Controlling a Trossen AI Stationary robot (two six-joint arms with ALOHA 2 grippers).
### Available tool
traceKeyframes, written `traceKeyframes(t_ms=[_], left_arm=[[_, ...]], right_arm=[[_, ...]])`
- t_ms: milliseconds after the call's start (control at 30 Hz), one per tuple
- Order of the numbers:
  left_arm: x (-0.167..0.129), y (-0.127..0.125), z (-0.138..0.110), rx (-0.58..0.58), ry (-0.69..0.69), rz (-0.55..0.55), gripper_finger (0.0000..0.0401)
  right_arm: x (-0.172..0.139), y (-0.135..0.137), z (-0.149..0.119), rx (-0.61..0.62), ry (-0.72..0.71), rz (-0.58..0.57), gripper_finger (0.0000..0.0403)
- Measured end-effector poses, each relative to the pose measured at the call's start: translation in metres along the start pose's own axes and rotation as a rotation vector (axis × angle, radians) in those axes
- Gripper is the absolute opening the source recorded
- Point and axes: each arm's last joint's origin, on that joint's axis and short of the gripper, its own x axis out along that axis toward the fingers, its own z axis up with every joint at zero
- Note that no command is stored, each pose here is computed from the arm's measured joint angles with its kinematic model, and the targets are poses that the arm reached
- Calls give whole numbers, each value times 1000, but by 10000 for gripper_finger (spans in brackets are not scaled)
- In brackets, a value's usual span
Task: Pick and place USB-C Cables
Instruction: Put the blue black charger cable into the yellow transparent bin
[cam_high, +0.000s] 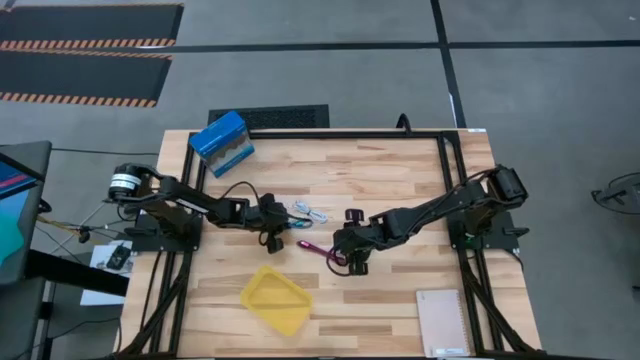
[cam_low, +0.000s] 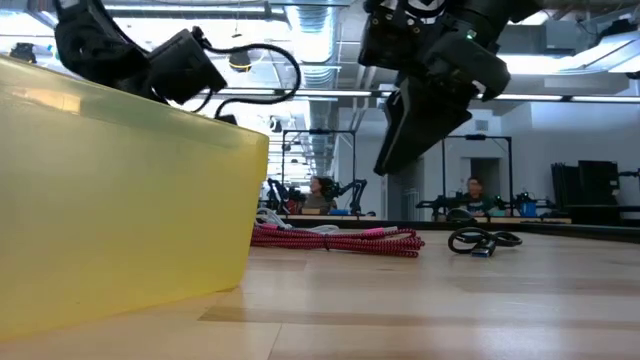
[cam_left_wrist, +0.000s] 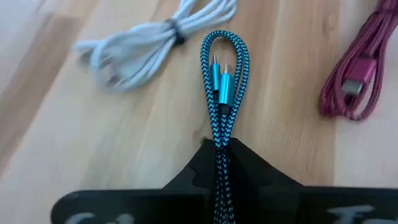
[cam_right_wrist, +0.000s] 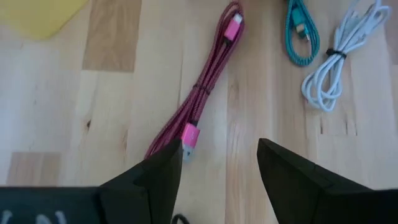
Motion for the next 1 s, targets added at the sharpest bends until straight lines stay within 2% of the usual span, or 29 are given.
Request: traceKeyframes(t_ms=[167, 233, 367, 533, 600, 667, 733, 833, 1000], left_arm=[[-36, 4, 14, -33, -78, 52, 2], [-50, 6, 16, -47, -100, 67, 2], [-81, 9, 27, -84, -234, 51, 1], [-121, 8, 40, -115, -455, -23, 1], [-139, 5, 44, -115, -570, -68, 1], [-157, 3, 48, -118, -686, -88, 1], [-173, 0, 49, -110, -772, -103, 0], [-190, -5, 48, -106, -890, -135, 0], [-195, -16, 38, -69, -1005, -197, 0]], right_arm=[[-8, -4, 5, 47, -30, 0, 233], [-20, -7, 9, 64, -52, 1, 233], [-53, -13, 24, 93, -187, -19, 233], [-103, -22, 40, 148, -443, 0, 233], [-121, -24, 49, 163, -614, 18, 233], [-131, -22, 46, 139, -744, 21, 233], [-131, -20, 43, 133, -899, 12, 233], [-118, -20, 24, 174, -1037, -13, 233], [-87, -22, -5, 269, -1248, -26, 233]])
